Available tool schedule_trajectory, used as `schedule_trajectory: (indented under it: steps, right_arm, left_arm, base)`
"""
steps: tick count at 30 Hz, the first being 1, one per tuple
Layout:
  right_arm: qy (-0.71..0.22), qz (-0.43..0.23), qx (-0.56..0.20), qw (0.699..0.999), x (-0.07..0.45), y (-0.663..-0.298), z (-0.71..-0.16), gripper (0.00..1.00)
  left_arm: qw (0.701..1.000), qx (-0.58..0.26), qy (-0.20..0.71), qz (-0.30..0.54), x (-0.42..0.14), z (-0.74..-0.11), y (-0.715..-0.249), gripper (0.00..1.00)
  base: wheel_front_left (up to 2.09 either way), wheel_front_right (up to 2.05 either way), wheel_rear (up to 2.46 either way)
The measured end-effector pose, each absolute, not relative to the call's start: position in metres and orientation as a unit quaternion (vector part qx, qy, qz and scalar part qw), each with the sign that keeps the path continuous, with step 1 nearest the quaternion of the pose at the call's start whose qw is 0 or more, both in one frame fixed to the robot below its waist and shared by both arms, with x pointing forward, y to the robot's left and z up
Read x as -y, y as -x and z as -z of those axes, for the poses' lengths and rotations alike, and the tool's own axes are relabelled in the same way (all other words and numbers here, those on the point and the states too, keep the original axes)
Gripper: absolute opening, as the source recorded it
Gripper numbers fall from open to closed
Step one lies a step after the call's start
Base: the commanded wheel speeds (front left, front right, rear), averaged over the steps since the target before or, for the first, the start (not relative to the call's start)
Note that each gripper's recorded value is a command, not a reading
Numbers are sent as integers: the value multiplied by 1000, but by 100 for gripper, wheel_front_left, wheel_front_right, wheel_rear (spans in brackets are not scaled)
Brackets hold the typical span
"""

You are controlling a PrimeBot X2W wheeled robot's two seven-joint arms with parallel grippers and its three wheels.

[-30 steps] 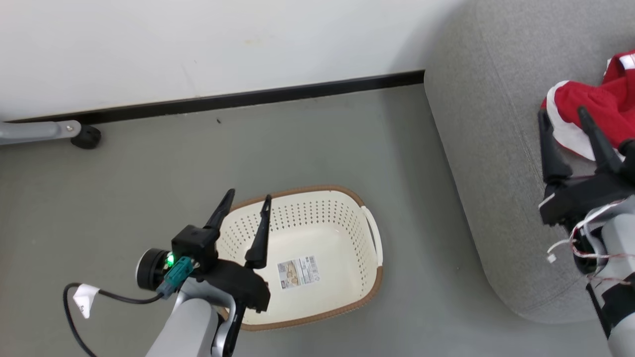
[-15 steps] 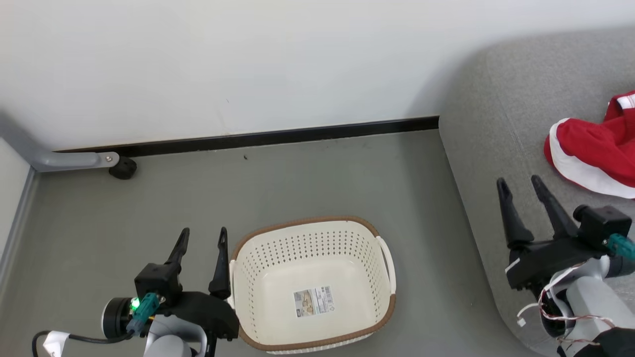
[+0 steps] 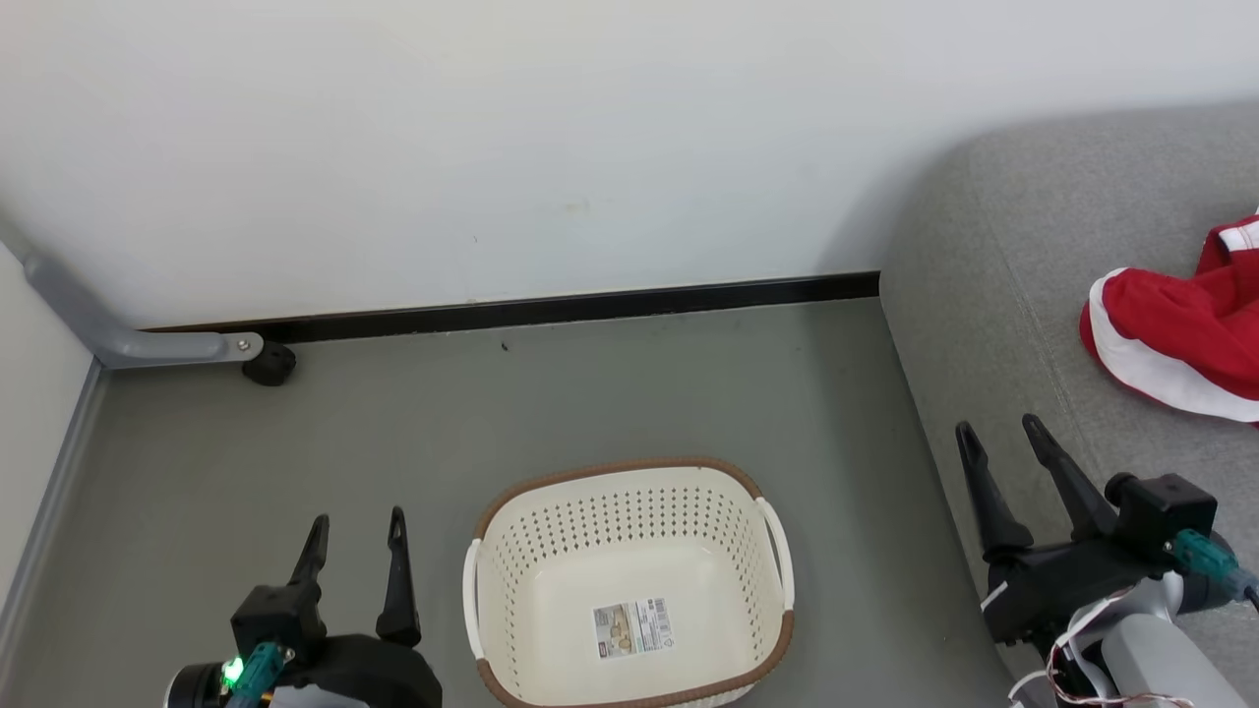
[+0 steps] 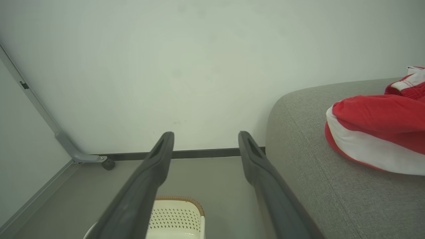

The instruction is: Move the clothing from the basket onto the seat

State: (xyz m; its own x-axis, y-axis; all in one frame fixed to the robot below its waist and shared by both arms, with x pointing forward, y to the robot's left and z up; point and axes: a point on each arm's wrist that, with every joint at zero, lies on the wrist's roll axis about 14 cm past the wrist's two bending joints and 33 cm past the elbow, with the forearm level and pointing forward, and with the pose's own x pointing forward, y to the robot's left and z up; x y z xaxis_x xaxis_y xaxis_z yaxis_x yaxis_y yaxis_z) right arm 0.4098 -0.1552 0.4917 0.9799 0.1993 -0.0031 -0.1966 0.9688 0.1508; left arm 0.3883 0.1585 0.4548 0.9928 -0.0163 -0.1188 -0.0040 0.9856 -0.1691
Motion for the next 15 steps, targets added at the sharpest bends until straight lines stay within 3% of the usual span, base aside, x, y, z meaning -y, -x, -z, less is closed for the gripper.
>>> schedule_trajectory:
  steps: [15]
  right_arm:
    - [-55, -84, -11, 995, 161, -393, -487, 100]
  left_arm:
    - [994, -55, 94, -20, -168, -455, -375, 100]
  base:
    - [0, 0, 0]
